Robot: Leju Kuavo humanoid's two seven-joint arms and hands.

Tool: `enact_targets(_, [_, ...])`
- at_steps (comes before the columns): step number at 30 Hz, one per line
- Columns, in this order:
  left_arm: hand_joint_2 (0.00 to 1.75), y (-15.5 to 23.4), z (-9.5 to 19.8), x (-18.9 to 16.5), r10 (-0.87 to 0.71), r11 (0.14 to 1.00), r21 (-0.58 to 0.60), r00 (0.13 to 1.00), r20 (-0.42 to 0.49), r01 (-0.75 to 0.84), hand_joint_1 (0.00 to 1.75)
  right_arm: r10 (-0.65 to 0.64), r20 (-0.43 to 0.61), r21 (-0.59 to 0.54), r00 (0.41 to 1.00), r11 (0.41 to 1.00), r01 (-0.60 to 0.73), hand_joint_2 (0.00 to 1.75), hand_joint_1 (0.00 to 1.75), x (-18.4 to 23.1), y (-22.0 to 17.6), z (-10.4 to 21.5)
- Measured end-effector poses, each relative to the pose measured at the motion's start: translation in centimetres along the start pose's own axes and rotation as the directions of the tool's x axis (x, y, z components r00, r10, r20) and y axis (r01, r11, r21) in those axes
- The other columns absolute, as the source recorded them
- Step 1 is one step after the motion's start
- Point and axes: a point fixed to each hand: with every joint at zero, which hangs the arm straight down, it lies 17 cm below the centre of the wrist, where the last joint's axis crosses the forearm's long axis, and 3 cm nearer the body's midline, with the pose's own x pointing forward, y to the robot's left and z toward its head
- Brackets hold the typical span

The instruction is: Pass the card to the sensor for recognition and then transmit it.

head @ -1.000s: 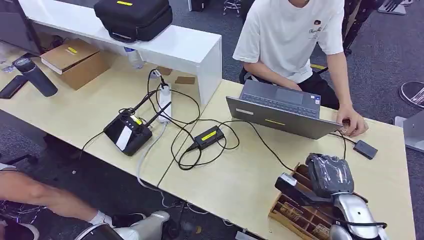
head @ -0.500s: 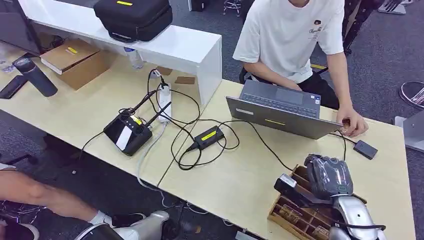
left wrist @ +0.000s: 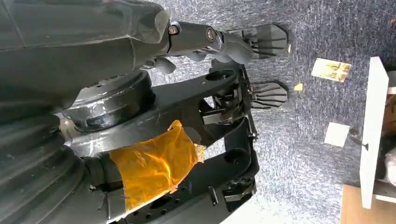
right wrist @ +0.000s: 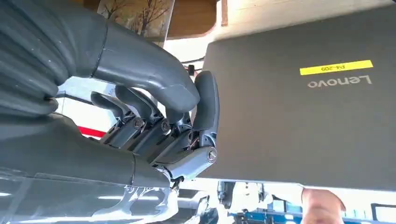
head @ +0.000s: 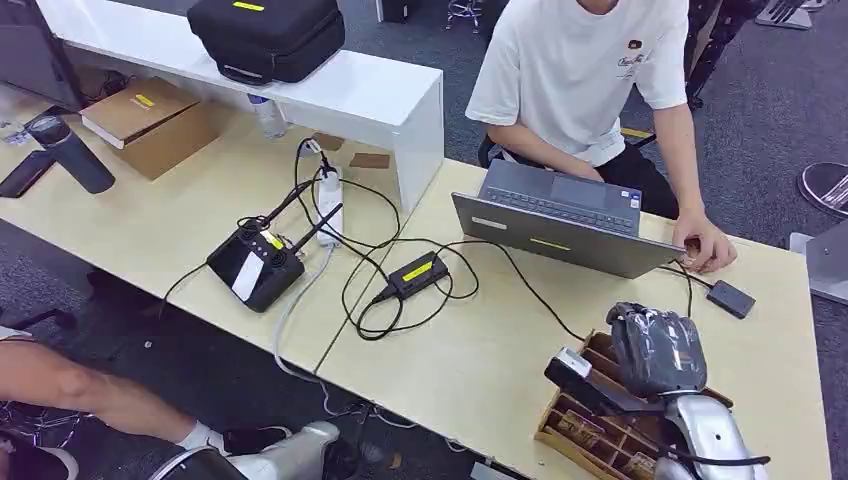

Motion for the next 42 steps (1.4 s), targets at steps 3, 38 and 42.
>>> enact_targets(3, [1.75, -0.1, 0.0, 0.0, -0.003, 1.0, -0.001, 1.0, 0.0, 0.003, 0.0, 0.002, 0.003, -0.005, 1.0, 1.0, -0.002, 1.75, 1.75, 0.1, -0.1, 0.0])
enact_targets(38, [1.75, -0.3, 0.0, 0.2, -0.005, 1.0, -0.006, 1.0, 0.016, 0.005, 0.0, -0.001, -0.025, -0.051, 1.0, 0.999, -0.001, 1.75, 0.0, -0.5, -1.1, 0.5])
enact_targets(42, [1.75, -0.3, 0.0, 0.2, -0.008, 1.0, -0.01, 1.0, 0.013, 0.008, 0.0, 0.021, -0.044, -0.066, 0.999, 0.998, -0.024, 1.75, 0.0, -1.5, -1.4, 0.8])
